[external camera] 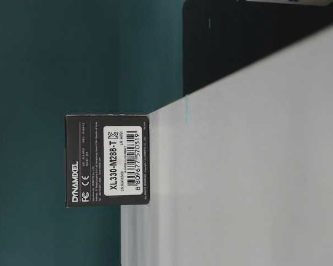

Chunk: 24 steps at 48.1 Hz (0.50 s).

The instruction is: Place the box from the black base onto the white base.

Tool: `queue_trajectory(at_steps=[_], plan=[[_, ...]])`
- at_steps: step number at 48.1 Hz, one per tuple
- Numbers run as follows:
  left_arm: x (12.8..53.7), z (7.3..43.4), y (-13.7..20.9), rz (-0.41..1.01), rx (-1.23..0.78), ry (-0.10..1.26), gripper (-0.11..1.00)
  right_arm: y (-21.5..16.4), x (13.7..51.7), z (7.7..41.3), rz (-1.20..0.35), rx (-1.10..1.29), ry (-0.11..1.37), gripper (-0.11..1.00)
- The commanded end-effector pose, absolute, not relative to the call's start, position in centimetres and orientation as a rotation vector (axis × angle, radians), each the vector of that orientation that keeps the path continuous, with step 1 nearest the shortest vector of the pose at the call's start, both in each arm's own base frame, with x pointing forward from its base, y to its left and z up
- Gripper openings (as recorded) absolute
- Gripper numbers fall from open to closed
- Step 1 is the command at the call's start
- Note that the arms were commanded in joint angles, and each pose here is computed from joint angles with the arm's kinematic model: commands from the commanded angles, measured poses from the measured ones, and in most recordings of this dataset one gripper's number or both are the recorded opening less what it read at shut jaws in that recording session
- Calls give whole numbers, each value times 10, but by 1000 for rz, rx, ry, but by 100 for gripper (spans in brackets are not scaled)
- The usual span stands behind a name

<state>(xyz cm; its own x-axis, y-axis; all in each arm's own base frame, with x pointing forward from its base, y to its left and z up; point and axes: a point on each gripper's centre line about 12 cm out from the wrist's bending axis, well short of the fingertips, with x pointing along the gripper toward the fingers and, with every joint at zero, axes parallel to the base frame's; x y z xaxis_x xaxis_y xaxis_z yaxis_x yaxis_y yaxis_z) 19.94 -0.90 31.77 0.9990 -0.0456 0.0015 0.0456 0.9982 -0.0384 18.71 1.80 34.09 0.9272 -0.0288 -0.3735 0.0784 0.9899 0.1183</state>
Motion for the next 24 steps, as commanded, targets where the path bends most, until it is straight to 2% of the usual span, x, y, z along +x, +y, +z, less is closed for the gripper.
queue_trajectory(at_steps=[1, 24], plan=[[200, 330, -9, -47, -36, -36, -5, 18, 188, 342, -53, 134, 376, 100], [202, 332, -10, -50, -37, -54, -5, 19, 188, 335, -51, 134, 390, 100]])
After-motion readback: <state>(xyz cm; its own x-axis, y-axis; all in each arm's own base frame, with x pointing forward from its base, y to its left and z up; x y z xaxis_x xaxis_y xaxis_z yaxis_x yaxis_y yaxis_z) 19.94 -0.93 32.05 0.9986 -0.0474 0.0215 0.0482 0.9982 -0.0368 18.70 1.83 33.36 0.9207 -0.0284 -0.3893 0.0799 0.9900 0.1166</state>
